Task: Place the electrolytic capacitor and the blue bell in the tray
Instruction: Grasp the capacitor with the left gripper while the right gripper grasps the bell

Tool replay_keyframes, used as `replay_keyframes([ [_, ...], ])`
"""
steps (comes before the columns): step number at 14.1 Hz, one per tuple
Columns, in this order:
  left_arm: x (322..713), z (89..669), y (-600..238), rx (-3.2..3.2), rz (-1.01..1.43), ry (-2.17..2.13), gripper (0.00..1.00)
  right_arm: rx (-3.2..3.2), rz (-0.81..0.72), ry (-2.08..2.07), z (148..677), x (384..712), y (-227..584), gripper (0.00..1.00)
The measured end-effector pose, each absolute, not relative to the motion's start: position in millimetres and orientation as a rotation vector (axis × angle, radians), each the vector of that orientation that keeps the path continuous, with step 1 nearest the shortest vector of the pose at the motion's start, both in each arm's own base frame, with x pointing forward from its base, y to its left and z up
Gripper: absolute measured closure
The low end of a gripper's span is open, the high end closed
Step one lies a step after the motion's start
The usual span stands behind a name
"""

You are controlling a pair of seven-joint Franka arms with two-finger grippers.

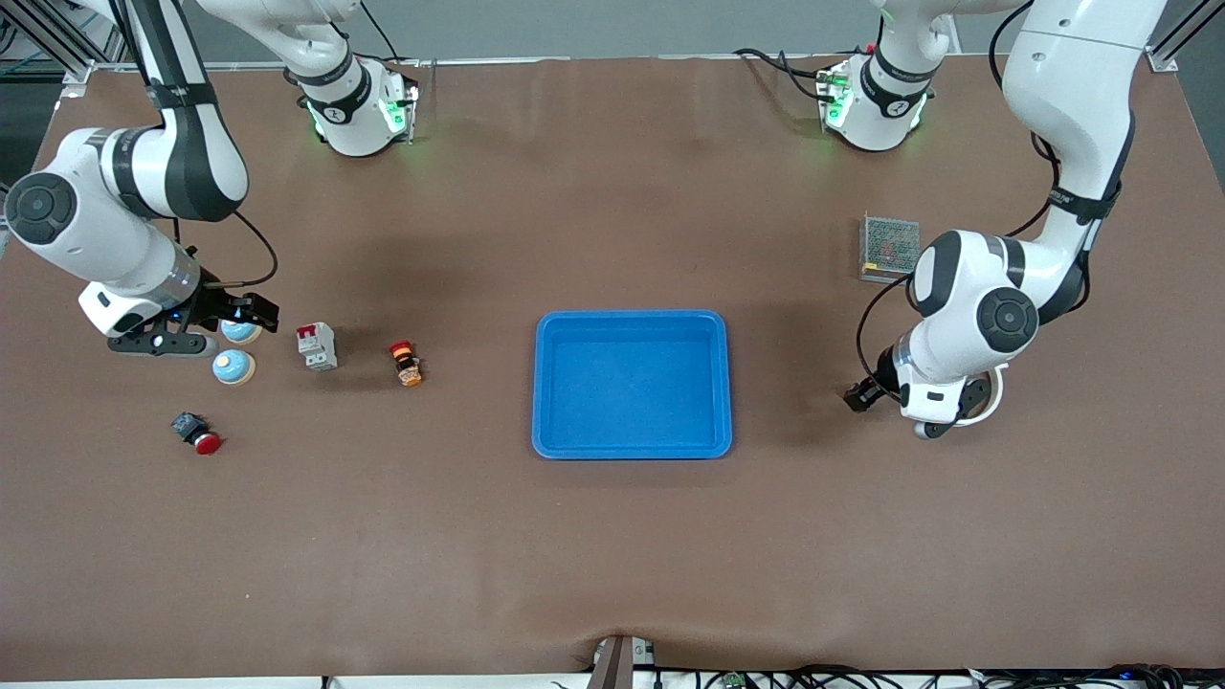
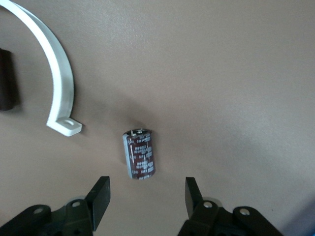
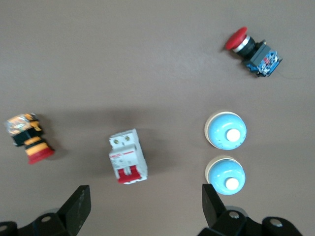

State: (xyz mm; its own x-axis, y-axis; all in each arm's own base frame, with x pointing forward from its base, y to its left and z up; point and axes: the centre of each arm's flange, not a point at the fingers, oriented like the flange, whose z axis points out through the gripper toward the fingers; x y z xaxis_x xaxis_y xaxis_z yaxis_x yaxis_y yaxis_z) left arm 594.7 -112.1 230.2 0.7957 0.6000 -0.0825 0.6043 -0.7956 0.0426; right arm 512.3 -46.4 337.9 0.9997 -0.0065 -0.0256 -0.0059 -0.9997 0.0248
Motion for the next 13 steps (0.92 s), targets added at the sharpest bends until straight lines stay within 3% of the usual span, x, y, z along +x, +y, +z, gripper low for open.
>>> replay_keyframes([
  [10, 592, 190, -105, 2.915, -0.103, 0.996, 0.38, 3.105, 0.080, 0.048, 291, 471, -114, 0.00],
  [13, 591, 188, -104, 2.918, -0.107, 0.997, 0.64, 3.092, 0.133, 0.078, 272, 463, -132, 0.00],
])
